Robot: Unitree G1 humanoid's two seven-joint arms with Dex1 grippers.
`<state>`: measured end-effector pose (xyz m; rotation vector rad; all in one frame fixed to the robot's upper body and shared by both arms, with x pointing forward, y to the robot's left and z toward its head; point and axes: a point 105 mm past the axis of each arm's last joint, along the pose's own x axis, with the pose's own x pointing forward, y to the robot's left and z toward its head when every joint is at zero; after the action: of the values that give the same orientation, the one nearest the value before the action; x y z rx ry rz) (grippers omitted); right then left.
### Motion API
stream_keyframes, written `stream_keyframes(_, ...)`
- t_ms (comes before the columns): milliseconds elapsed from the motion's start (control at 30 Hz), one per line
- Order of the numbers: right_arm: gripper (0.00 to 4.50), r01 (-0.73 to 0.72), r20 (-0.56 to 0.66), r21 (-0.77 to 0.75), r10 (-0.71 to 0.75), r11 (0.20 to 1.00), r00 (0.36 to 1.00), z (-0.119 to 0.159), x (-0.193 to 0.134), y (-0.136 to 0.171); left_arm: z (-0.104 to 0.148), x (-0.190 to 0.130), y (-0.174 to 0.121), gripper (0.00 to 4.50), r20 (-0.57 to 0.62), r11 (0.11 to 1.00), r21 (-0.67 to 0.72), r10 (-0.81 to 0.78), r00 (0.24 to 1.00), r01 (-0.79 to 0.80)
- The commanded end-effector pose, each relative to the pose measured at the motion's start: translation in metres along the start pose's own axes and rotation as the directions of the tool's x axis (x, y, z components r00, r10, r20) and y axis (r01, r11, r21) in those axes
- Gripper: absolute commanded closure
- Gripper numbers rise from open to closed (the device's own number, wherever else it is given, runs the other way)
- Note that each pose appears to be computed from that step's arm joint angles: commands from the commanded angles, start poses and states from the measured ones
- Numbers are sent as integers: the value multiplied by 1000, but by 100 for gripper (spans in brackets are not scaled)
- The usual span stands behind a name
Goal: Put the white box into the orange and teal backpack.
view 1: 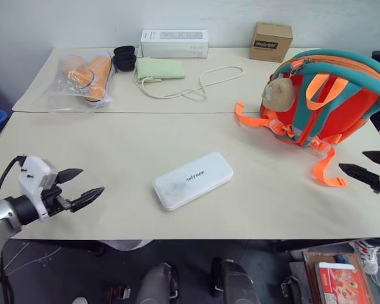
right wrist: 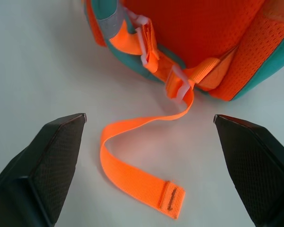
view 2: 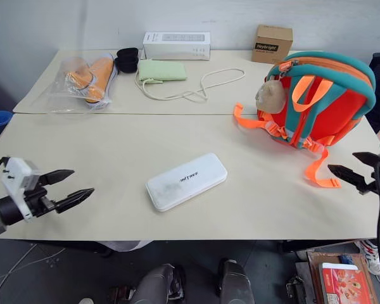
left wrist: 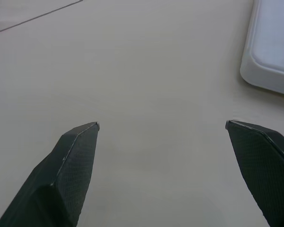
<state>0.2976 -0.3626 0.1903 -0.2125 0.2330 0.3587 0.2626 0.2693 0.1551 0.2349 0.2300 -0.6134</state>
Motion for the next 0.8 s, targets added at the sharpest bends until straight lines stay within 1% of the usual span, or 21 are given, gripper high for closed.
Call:
stream_keyframes(33,46,-105,19,-93,108,990,994,22,13,24,7,13,-28,19,3,988,56,-146,989,145)
stream_keyframes(100,101,-215,9,-131,218,968,976,31,23,47,13,20,-46,63,3,961,83,-264,965,262)
stream_keyframes(133,134,-241,5,-138,244,961,970,33,25,53,14,23,-50,92,1,953,91,-289,957,288)
stream_keyframes(167,176,-277,-7,-154,279,949,960,34,30,61,14,28,-55,126,-17,941,107,-322,947,321)
stream_keyframes(267,276,-333,-43,-196,331,922,943,36,55,84,8,48,-67,218,-87,889,180,-412,907,421)
stream_keyframes(367,387,-410,-49,-209,409,888,911,38,76,109,12,70,-73,316,-84,867,210,-444,892,451)
stream_keyframes(400,411,-427,-54,-214,426,878,903,38,81,115,12,75,-74,344,-85,865,215,-446,891,454)
stream_keyframes(433,448,-439,-59,-227,438,869,897,38,85,120,11,78,-76,375,-91,859,227,-452,888,460)
stream_keyframes(467,450,-446,-62,-238,445,863,894,37,90,125,10,81,-78,414,-99,852,239,-456,884,466)
stream_keyframes(500,450,-445,-60,-243,445,862,894,36,99,131,9,83,-79,438,-106,843,254,-463,880,474)
stream_keyframes(533,450,-443,-57,-247,443,862,895,36,108,137,9,85,-80,445,-109,841,260,-463,879,475)
stream_keyframes(633,450,-432,-54,-253,433,866,900,37,123,145,11,87,-77,445,-110,840,267,-460,881,472)
stream_keyframes(800,450,-475,-43,-257,481,842,876,38,140,171,14,87,-73,445,-128,842,248,-462,877,480)
